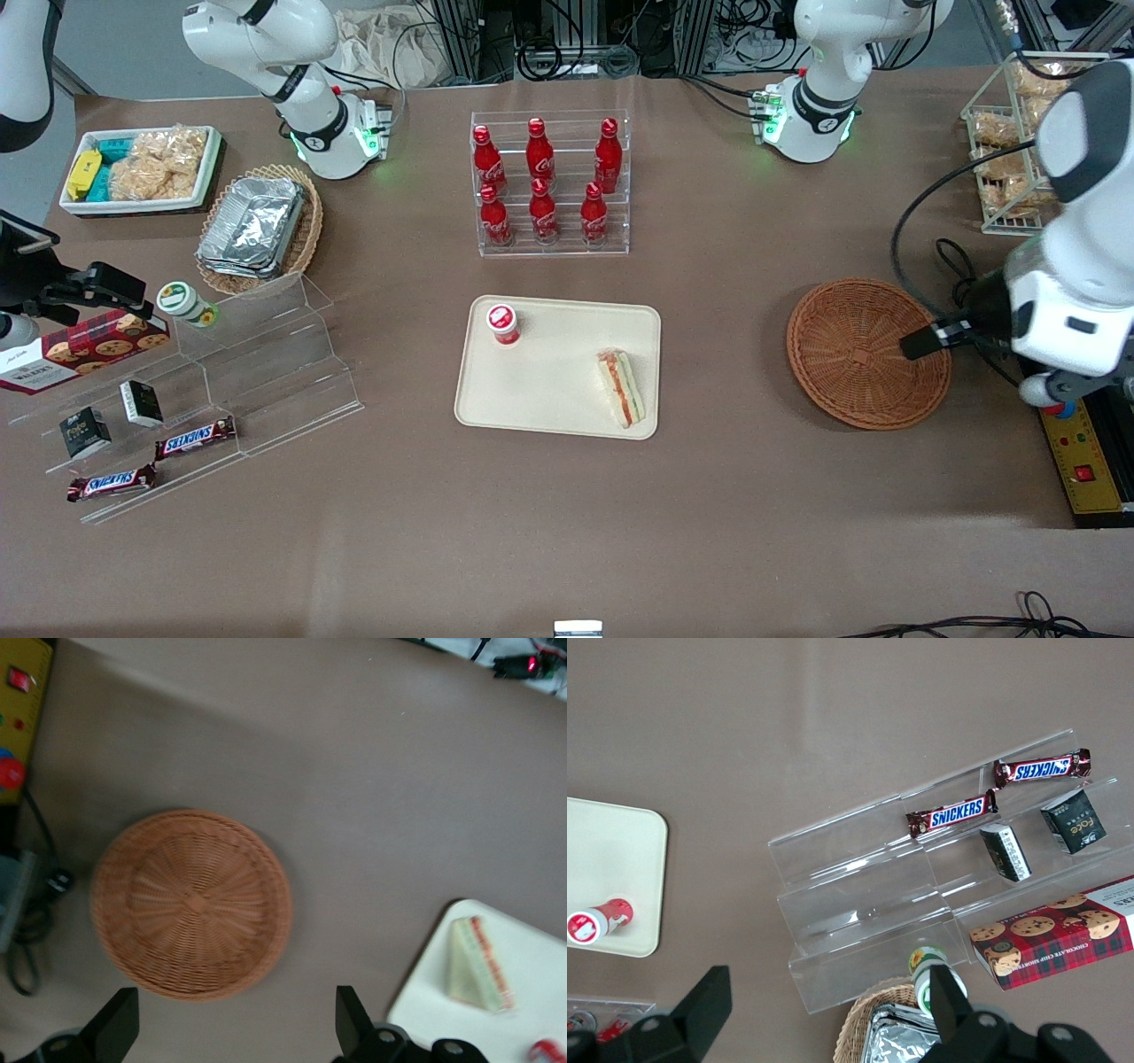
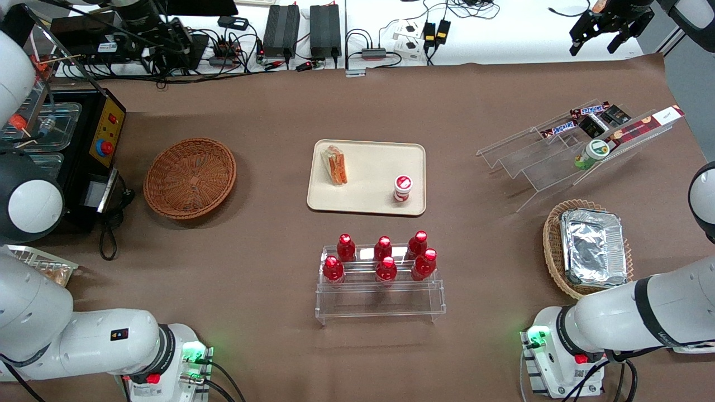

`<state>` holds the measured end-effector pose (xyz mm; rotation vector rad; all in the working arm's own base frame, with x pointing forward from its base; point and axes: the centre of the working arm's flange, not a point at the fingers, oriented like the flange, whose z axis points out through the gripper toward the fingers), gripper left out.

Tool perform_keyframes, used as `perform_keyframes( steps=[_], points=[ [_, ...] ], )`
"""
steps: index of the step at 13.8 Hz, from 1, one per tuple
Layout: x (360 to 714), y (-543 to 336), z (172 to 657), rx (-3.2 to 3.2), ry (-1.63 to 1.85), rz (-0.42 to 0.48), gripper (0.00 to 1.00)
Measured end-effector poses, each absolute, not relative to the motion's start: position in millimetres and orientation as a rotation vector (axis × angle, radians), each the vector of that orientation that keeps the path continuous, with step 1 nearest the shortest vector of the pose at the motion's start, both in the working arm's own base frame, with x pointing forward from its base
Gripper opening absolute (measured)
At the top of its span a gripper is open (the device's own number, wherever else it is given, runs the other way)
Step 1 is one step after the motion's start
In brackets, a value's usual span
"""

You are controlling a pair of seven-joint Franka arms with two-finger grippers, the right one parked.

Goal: Place sandwich from basket to tray

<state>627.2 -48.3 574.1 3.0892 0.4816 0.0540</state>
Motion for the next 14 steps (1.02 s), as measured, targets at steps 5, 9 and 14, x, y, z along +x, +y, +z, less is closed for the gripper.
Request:
perform_keyframes(
  steps=[5, 9, 14],
  points=[
    [587.3, 19.7, 594.3, 3.11, 0.279, 0.056, 1.0],
    [555.6, 28.9, 607.1, 3.098, 0.273, 0.065, 1.0],
    [550.3, 19.2, 607.7, 3.099, 0.241, 0.056, 1.0]
  ],
)
